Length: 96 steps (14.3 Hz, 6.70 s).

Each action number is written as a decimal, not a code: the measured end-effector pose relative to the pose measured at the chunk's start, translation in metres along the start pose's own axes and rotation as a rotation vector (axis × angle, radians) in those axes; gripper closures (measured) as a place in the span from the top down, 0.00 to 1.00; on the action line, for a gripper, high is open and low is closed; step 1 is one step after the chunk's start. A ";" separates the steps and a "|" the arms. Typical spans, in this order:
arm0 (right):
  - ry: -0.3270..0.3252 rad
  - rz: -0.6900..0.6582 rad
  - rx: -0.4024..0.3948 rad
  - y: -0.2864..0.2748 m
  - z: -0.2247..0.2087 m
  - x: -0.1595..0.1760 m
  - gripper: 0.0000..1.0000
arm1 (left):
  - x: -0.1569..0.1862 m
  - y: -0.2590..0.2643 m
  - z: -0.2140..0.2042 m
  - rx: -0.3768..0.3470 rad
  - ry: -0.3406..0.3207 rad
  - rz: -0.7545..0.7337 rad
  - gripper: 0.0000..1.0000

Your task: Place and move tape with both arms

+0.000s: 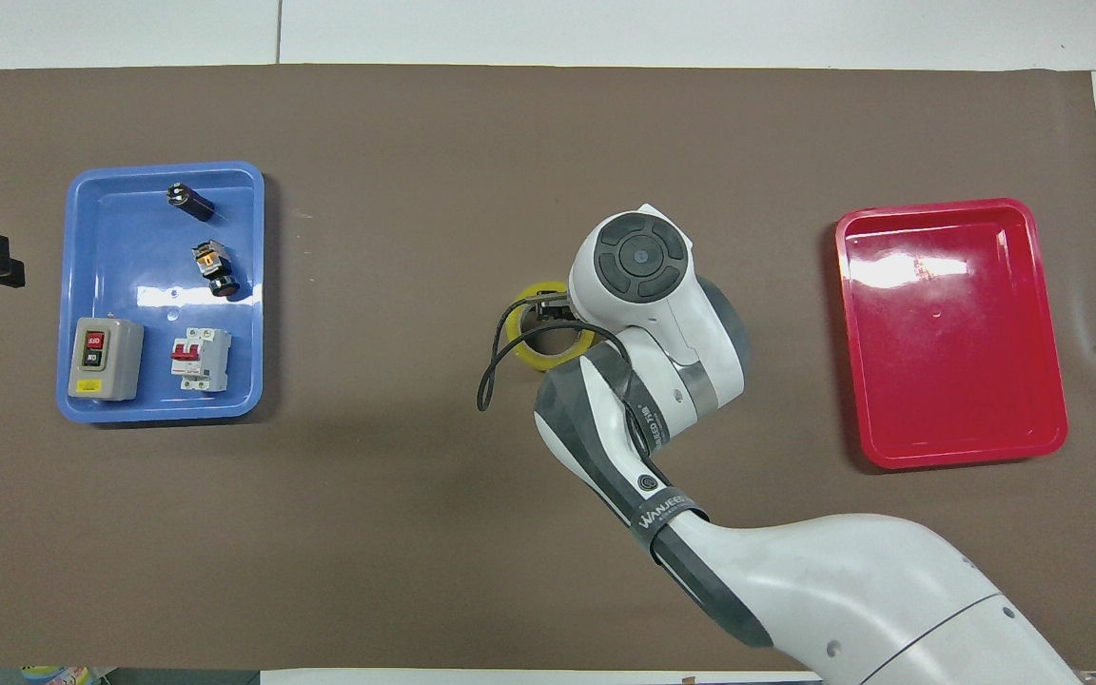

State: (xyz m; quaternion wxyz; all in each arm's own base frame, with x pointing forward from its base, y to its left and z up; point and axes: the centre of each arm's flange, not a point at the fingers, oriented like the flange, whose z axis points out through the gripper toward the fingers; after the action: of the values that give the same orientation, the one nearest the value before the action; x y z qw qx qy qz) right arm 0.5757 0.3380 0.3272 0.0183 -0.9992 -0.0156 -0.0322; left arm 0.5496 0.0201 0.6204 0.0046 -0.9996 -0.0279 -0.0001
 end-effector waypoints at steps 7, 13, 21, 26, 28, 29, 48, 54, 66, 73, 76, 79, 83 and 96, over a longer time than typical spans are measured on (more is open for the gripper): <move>-0.021 0.001 0.016 -0.004 0.013 -0.014 0.73 | -0.007 -0.021 0.004 -0.003 -0.045 0.040 1.00; -0.031 -0.009 0.017 -0.009 0.014 -0.020 0.24 | -0.007 -0.019 0.004 -0.003 -0.046 0.044 1.00; -0.100 -0.043 -0.013 0.122 -0.087 0.040 0.21 | -0.007 -0.019 0.004 -0.003 -0.047 0.044 1.00; -0.182 -0.137 0.017 0.321 -0.137 0.042 0.21 | -0.007 -0.019 0.004 -0.003 -0.047 0.044 1.00; -0.198 -0.163 0.027 0.373 -0.130 0.035 0.21 | -0.007 -0.019 0.004 -0.003 -0.047 0.044 1.00; -0.202 -0.177 0.024 0.395 -0.125 0.031 0.21 | -0.007 -0.019 0.004 -0.003 -0.047 0.044 1.00; -0.110 -0.244 -0.040 0.496 -0.008 -0.035 0.21 | -0.008 -0.019 0.004 -0.003 -0.048 0.044 1.00; -0.087 -0.264 -0.046 0.485 -0.028 -0.023 0.68 | -0.008 -0.019 0.004 -0.003 -0.048 0.044 1.00; -0.127 -0.155 -0.034 0.393 -0.244 -0.019 1.00 | -0.008 -0.019 0.004 -0.003 -0.048 0.045 1.00; -0.164 -0.132 -0.042 0.351 -0.313 -0.036 1.00 | -0.008 -0.019 0.004 -0.003 -0.048 0.045 1.00; -0.156 -0.089 -0.042 0.368 -0.318 -0.037 1.00 | -0.008 -0.019 0.004 -0.003 -0.048 0.045 1.00; -0.169 -0.066 -0.040 0.372 -0.314 -0.037 1.00 | -0.008 -0.019 0.004 -0.003 -0.048 0.045 1.00; -0.180 -0.073 -0.039 0.367 -0.310 -0.035 1.00 | -0.008 -0.019 0.004 -0.003 -0.048 0.045 1.00; -0.151 -0.034 -0.044 0.388 -0.317 -0.035 1.00 | -0.008 -0.019 0.004 -0.003 -0.048 0.045 1.00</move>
State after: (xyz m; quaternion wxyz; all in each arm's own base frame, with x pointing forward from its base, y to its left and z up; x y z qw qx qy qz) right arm 0.5336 -0.0624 0.6271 -0.0054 -0.9985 -0.0334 0.0427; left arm 0.5410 0.0387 0.6165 0.0025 -0.9997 -0.0055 0.0238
